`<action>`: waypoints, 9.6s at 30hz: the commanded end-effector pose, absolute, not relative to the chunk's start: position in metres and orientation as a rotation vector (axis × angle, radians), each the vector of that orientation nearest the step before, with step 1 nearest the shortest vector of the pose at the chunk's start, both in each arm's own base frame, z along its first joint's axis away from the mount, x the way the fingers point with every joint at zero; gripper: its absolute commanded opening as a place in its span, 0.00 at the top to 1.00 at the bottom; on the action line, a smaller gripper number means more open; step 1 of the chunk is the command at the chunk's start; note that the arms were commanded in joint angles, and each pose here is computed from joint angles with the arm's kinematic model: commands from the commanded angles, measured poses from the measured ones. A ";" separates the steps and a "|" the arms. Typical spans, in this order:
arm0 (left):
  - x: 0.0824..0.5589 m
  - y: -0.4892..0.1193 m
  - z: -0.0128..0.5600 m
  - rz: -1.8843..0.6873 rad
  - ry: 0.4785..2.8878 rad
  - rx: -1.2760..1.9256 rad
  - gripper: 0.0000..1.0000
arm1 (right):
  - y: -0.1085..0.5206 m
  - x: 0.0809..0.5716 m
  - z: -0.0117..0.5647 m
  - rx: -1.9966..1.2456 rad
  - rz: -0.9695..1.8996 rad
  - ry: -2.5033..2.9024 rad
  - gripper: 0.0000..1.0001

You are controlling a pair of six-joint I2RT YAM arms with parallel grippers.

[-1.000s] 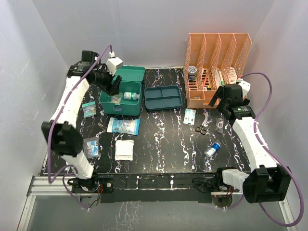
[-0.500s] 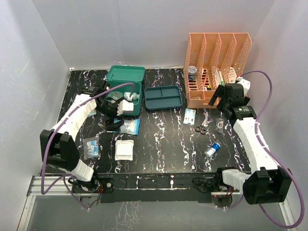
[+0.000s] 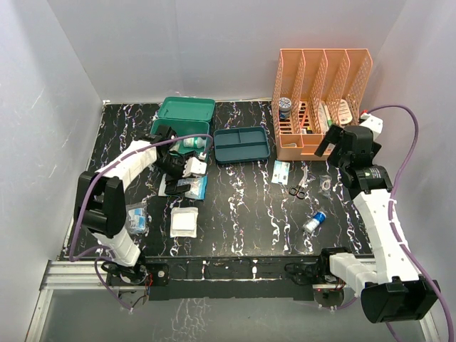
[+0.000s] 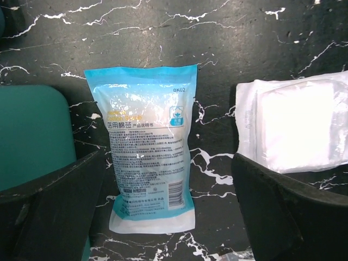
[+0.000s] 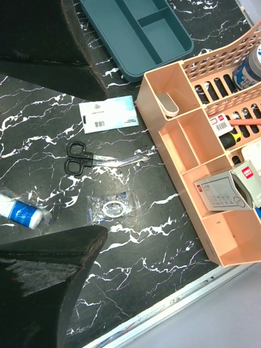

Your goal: Organize the medicine kit

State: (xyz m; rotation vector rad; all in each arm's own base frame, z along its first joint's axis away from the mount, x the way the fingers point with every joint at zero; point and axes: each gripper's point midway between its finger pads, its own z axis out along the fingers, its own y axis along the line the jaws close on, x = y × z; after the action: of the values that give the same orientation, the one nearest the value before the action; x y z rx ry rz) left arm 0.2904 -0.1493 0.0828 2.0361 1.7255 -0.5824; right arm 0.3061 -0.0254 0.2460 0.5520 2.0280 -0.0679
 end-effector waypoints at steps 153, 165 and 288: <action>0.493 -0.077 0.216 0.018 2.211 0.513 0.21 | -0.027 0.296 0.223 0.697 -0.088 2.146 0.02; 0.549 0.003 0.209 0.117 2.231 0.286 0.20 | -0.023 0.287 0.172 0.725 -0.135 2.318 0.02; 0.404 -0.061 0.133 -0.440 2.570 0.316 0.66 | 0.007 0.173 0.041 1.198 -0.228 2.680 0.82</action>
State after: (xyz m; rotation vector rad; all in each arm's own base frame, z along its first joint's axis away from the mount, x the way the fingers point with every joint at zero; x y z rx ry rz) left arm 0.4110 -0.0496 0.1066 0.2987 2.6374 -0.3890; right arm 0.1622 0.0099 0.0332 1.1932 2.7401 -0.2251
